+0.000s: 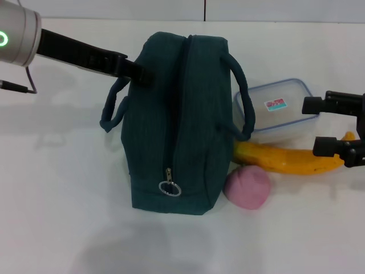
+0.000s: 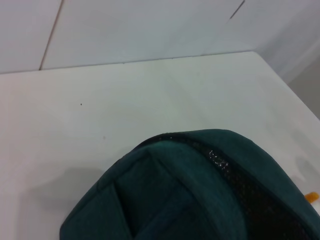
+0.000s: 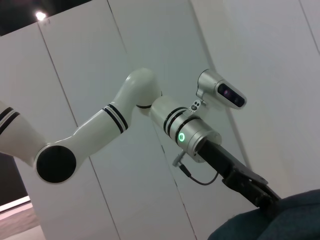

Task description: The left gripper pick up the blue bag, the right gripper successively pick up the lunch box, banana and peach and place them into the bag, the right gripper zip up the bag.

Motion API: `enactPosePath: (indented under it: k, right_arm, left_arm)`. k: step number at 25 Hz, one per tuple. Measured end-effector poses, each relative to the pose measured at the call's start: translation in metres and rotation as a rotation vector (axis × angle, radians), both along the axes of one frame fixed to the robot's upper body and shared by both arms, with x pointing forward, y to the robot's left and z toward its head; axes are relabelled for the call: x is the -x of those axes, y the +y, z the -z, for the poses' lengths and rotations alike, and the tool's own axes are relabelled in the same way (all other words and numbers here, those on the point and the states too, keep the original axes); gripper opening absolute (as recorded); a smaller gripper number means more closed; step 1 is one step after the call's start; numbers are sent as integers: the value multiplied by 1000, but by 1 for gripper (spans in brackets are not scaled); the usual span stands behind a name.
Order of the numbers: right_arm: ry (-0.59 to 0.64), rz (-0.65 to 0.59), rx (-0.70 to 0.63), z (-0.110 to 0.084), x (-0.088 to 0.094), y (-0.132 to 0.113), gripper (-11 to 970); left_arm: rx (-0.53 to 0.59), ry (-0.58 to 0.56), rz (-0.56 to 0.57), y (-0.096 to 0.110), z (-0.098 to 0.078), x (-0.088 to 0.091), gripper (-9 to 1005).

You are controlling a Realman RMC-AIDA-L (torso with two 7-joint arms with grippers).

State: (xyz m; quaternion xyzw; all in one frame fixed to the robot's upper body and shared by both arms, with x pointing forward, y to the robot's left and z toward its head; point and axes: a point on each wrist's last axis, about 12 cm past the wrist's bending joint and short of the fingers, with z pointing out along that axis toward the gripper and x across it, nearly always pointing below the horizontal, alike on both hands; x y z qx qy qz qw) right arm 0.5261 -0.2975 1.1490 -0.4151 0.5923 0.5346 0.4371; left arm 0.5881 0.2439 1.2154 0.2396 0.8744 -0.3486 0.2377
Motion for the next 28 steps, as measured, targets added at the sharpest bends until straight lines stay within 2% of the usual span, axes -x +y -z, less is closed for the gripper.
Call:
enactPosePath:
  k: [5,8,11,14,17,20,23,28]
  right_arm:
    - [2,20,-13,1,2,-3,871]
    - [11,72,-53,5,4,-5,871]
    - [40,216,-130,17,3,-11,871]
    - [118,479,-220,41,-1,-19,871]
    - [270,774,-314,74,-3,-28,871]
    - [419,962,-355,101,-2,-31,871]
    - [497,1027,-339,114,-2,-28,872]
    - [581,1037,-344,126,0,-15,869]
  left_arm:
    - [-4,13,-11,0,1,0,354]
    - [-1,14,-8,-1,2,1,291]
    - [-1,20,-11,-1,5,2,62]
    - [-3,25,-13,-2,7,3,46]
    - [-2,27,-10,-3,9,4,36]
    - [-8,31,-8,-5,11,4,36]
    - [-17,27,4,-7,13,5,36]
    - [-33,21,34,-12,15,6,36]
